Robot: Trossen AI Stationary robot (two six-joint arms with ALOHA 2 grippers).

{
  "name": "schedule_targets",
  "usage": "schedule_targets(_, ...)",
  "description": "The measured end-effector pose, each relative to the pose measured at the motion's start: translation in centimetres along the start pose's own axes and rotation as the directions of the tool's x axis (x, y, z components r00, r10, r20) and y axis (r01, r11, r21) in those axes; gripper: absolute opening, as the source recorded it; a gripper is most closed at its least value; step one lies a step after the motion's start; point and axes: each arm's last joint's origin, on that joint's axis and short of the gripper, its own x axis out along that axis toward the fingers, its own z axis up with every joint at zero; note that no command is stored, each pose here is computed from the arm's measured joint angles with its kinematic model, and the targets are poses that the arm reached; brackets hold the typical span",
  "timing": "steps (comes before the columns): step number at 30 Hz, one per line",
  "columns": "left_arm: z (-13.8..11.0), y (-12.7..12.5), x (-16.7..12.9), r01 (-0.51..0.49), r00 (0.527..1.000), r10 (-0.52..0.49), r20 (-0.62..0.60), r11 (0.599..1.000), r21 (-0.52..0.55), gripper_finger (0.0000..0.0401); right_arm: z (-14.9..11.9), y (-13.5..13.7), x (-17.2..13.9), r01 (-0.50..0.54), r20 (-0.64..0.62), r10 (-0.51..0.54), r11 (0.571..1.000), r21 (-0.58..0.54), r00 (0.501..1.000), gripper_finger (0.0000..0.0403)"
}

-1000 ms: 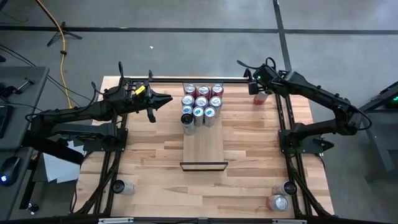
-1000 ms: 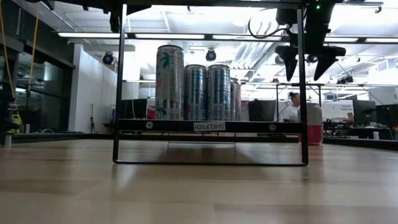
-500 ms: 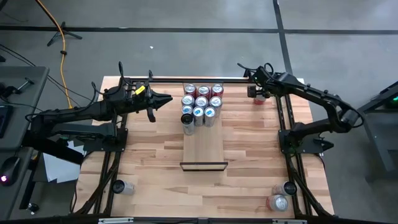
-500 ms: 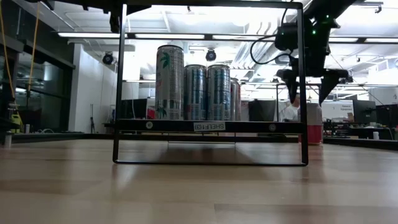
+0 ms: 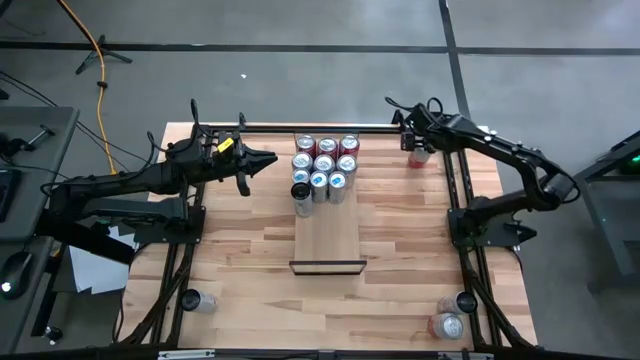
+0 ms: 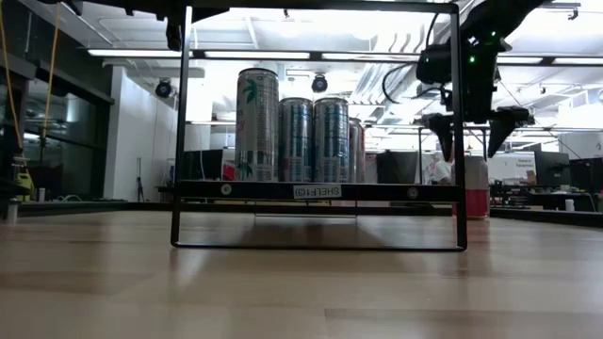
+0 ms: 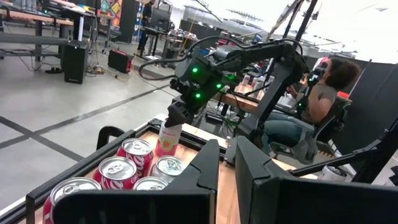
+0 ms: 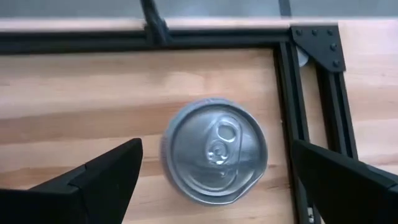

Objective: Place canned beverage on shelf
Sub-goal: Put the top pink soda can on the shelf

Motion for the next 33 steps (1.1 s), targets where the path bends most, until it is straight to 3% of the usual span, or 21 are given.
schedule_targets(8,0.0,0.0,0.0,0.0,1.0,0.0,0.0,1.0,-0.001,0.0,0.4,1.1,2.9,0.01,-0.069,-0.014,0.999,-0.054,0.998,0.0397)
schedule_targets(13,0.0,0.0,0.0,0.0,1.0,0.0,0.0,1.0,-0.021,0.0,0.4,1.3,4.2,-0.027,-0.141,-0.006,0.973,-0.228,0.99,0.0397)
schedule_targets(19,0.0,0.0,0.0,0.0,1.0,0.0,0.0,1.0,-0.027,0.0,0.7,0.9,4.4,-0.091,-0.165,0.019,0.891,-0.444,0.986,0.0397)
schedule_targets(22,0.0,0.0,0.0,0.0,1.0,0.0,0.0,1.0,-0.028,0.0001,0.6,0.7,4.4,-0.143,-0.2,0.031,0.808,-0.572,0.979,0.0397)
schedule_targets(26,0.0,0.0,0.0,0.0,1.0,0.0,0.0,0.999,-0.046,0.0,0.4,0.5,4.3,-0.183,-0.232,0.015,0.666,-0.723,0.973,0.0397)
schedule_targets(33,0.0,0.0,0.0,0.0,1.0,0.0,0.0,0.999,-0.053,0.0001,0.2,0.3,4.3,-0.237,-0.253,0.002,0.359,-0.903,0.968,0.0397)
